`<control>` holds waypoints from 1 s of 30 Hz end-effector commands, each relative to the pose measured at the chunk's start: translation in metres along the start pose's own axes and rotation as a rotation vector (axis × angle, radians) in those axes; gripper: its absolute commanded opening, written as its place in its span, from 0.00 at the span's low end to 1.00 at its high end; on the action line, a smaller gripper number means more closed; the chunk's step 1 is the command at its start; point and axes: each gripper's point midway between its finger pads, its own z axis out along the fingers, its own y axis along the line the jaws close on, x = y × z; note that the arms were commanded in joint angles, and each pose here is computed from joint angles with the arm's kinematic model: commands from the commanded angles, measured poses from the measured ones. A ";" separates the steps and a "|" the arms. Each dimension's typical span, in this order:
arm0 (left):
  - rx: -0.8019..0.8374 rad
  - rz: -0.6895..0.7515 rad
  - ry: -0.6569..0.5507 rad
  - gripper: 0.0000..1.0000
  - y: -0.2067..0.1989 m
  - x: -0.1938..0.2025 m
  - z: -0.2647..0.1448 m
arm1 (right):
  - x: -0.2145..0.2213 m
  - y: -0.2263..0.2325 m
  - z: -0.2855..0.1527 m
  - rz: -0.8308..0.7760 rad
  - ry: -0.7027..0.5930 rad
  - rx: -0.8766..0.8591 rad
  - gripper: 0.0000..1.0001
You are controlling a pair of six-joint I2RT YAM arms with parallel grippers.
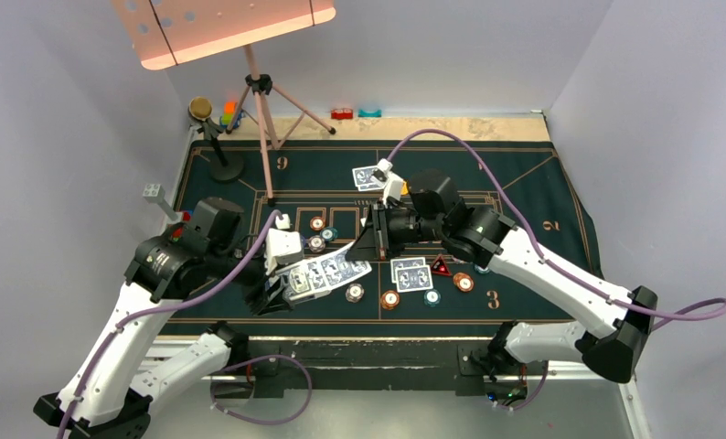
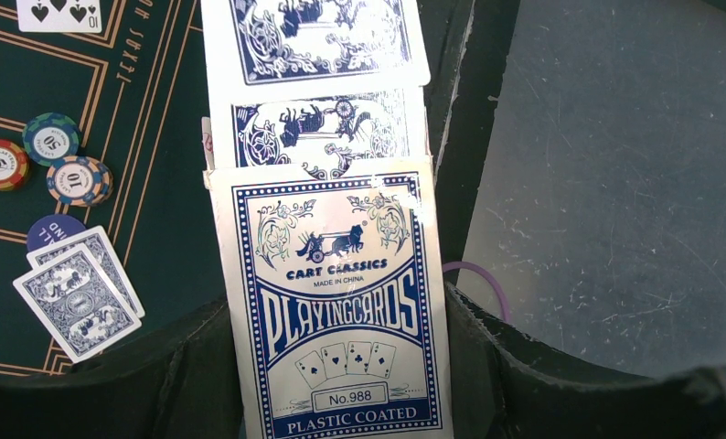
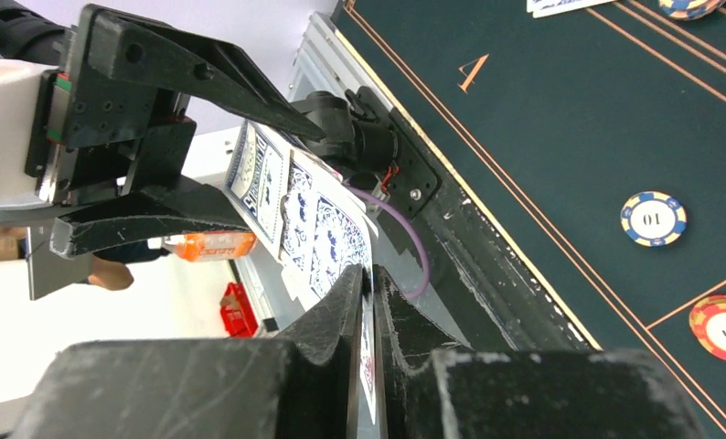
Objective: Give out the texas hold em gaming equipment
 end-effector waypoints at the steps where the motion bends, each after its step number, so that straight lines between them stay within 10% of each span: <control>1: -0.007 0.051 -0.078 0.00 -0.003 -0.021 -0.008 | -0.019 0.011 -0.019 -0.062 -0.082 0.037 0.09; 30: 0.029 0.010 -0.086 0.00 -0.009 -0.015 -0.001 | -0.070 0.083 -0.071 -0.148 -0.227 -0.132 0.00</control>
